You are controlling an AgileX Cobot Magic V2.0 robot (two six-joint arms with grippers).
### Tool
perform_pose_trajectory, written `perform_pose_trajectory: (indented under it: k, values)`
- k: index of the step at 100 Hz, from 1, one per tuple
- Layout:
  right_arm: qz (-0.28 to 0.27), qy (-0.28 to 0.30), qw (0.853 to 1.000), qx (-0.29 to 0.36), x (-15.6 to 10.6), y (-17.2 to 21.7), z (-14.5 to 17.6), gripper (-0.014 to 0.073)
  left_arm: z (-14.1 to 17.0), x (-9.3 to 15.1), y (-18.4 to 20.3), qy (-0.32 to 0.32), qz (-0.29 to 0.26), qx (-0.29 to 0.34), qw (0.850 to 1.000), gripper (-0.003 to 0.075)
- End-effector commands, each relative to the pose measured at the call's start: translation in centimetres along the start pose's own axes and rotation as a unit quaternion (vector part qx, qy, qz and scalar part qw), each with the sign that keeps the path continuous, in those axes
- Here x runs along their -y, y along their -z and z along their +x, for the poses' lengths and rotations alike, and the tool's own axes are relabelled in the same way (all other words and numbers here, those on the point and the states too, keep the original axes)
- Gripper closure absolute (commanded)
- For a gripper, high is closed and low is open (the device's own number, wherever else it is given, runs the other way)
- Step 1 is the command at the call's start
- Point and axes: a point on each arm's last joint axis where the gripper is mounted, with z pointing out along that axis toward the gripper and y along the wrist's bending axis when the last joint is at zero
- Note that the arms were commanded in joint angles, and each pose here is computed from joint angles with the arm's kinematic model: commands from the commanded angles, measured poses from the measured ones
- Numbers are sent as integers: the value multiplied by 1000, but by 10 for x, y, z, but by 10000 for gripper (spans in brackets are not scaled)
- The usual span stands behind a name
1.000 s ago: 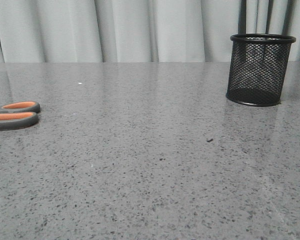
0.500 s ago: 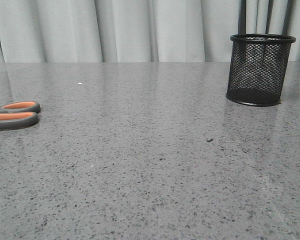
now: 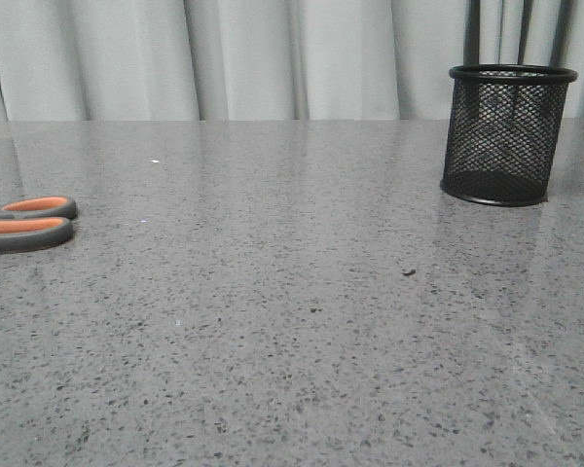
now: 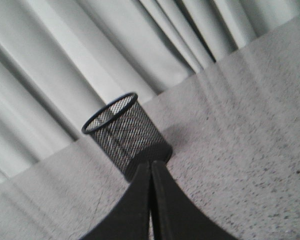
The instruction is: Put scissors into bucket
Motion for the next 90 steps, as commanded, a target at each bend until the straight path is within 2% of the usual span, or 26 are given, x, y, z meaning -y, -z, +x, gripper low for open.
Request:
perform_pose_trajectory:
  k: [1,15,34,39,49,70,75,82,90]
  values:
    - [-19,20,999,44,-16,5,-27,651,-25,24,6,-25,39,28,999,741]
    - [-30,65,997,2,-37,2,-54,645,-56,58,6,-129,51,-3,990,741]
    - [-22,114,987,-112,-64,-25,-89,645,-93,91,-17,-253,14,-107,962,741]
    - [-17,122,979,-163,-69,-36,-94,645,-98,95,-27,-269,2,-144,952,741]
    - [-11,135,966,-223,-78,-53,-106,645,-105,102,-43,-291,-4,-201,935,741]
    - [-3,133,959,-249,-83,-80,-118,634,-103,100,-67,-283,-20,-266,921,740]
    - [-2,132,959,-251,-83,-83,-118,599,-102,99,-69,-283,-22,-271,920,738]
    - [-2,131,958,-253,-83,-85,-118,505,-100,99,-71,-291,-17,-276,916,712]
    - [-1,131,958,-254,-83,-87,-118,323,-99,100,-72,-295,-9,-279,914,627]
